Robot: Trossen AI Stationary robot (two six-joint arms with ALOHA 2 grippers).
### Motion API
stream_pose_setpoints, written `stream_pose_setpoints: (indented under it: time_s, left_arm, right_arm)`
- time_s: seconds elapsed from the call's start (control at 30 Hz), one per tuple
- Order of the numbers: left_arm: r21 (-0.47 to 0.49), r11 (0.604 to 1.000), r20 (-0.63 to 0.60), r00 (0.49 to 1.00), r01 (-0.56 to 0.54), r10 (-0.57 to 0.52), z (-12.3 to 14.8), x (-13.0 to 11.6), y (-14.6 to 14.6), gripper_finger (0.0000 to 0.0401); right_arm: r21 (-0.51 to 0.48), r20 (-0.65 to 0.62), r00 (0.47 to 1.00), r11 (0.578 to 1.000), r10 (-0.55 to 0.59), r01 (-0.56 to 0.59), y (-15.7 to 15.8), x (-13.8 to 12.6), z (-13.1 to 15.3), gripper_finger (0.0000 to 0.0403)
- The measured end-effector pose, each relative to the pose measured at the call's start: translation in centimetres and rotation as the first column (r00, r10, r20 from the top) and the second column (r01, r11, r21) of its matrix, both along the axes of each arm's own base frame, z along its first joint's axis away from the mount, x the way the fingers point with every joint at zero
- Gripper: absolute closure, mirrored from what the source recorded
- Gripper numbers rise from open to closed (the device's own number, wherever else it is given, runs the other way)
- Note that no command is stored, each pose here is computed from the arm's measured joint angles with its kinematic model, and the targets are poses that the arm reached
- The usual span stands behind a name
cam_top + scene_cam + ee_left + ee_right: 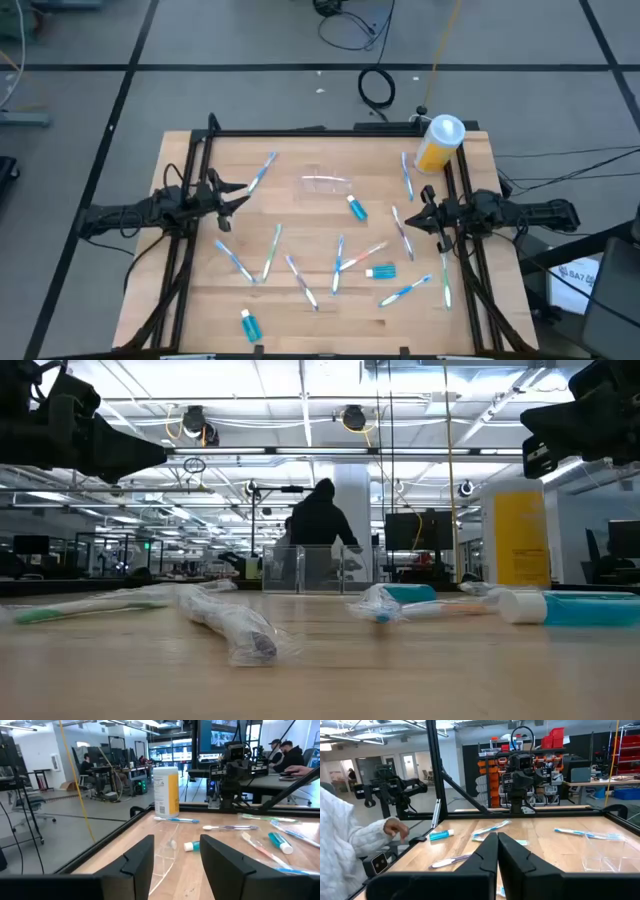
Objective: Pick & Place toothbrushing station
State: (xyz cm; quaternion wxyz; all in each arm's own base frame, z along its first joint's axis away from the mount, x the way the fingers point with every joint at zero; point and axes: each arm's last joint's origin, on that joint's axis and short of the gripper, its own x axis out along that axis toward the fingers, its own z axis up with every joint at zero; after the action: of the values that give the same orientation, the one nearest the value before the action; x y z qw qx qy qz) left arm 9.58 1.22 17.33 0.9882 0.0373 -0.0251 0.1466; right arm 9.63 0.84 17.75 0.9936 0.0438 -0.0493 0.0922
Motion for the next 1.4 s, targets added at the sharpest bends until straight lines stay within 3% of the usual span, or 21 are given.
stream_pose_setpoints:
  time_s: [0.63,0.93,1.1,1.2,1.4]
  left_arm:
    - [-0.008,1.0,0.003,1.0,0.001,-0.001,0.0,0.0,0.0,0.0235]
    - [-0.004,1.0,0.004,1.0,0.001,-0.001,0.0,0.0,0.0,0.0235]
    - [0.105,0.994,0.036,0.999,-0.014,0.01,0.6,0.0,0.0,0.0235]
    - [0.115,0.993,0.061,0.998,-0.018,0.011,0.8,-0.1,0.0,0.0235]
    - [0.022,1.0,0.123,0.992,-0.005,0.002,1.2,-0.1,0.0,0.0235]
  right_arm:
    - [0.002,-0.001,1.0,1.0,0.0,0.0,0.0,0.0,0.0,0.0399]
    - [0.18,-0.031,0.999,0.983,0.022,-0.017,0.0,0.0,0.0,0.0399]
    - [0.348,-0.056,0.997,0.937,0.049,-0.026,0.0,0.0,0.0,0.0399]
    - [0.36,-0.058,0.997,0.932,0.051,-0.027,0.0,0.0,0.0,0.0398]
    - [0.323,-0.052,0.998,0.946,0.044,-0.025,0.0,0.0,0.0,0.0399]
